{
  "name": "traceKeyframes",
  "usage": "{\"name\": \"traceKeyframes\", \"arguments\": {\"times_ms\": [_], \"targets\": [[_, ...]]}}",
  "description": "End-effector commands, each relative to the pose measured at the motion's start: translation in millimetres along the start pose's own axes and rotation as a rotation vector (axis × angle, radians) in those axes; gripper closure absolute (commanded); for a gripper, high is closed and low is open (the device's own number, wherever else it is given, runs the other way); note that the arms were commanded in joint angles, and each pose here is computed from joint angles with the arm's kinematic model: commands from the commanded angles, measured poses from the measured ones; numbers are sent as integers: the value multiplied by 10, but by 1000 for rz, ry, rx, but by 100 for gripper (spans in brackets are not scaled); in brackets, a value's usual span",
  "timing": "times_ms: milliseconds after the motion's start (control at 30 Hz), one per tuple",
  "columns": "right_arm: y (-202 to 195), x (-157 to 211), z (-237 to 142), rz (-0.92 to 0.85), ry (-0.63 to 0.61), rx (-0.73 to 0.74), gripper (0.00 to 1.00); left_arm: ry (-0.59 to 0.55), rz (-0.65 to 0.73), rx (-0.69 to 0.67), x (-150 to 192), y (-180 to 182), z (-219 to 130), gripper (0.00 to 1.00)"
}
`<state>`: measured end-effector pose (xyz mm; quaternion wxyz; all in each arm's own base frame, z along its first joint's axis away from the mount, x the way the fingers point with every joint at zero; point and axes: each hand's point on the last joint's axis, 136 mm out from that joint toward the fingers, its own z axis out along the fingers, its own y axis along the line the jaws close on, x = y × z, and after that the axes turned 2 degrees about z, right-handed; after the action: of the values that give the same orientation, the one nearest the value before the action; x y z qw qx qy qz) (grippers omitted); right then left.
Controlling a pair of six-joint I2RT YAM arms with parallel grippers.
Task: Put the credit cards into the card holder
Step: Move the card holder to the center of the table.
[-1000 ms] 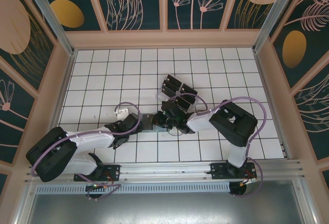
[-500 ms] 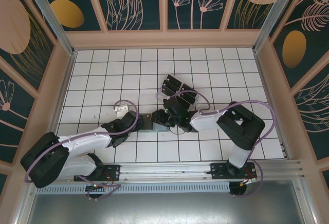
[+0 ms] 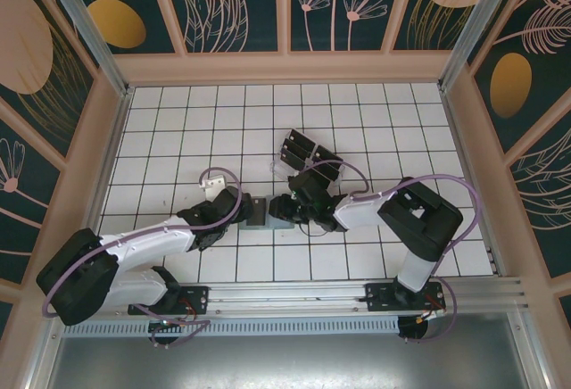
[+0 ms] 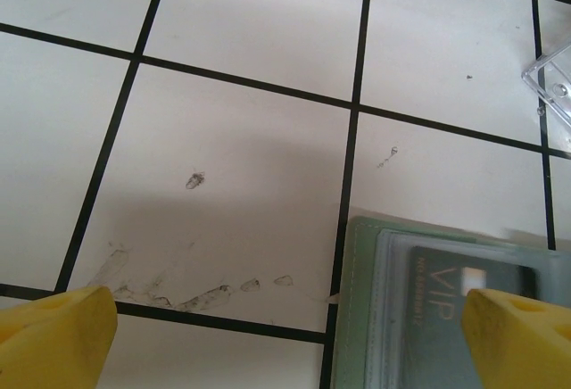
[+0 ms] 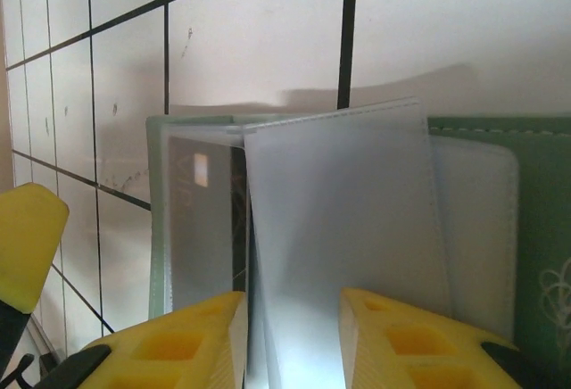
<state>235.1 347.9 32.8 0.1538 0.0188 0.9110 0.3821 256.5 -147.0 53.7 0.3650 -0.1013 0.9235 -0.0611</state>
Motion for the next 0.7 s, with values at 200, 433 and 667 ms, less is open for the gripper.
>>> {"name": "traceKeyframes", "arguments": {"times_ms": [200, 433, 667], "targets": [[-621, -110, -307, -41, -24, 214, 68, -1, 29, -9, -43, -29, 10, 1], [-169, -297, -392, -103, -55, 99, 68, 23, 46, -13, 24, -55, 93, 1], [98, -369, -261, -142, -52, 44, 71, 46, 59, -55, 139, 33, 182, 2]]}}
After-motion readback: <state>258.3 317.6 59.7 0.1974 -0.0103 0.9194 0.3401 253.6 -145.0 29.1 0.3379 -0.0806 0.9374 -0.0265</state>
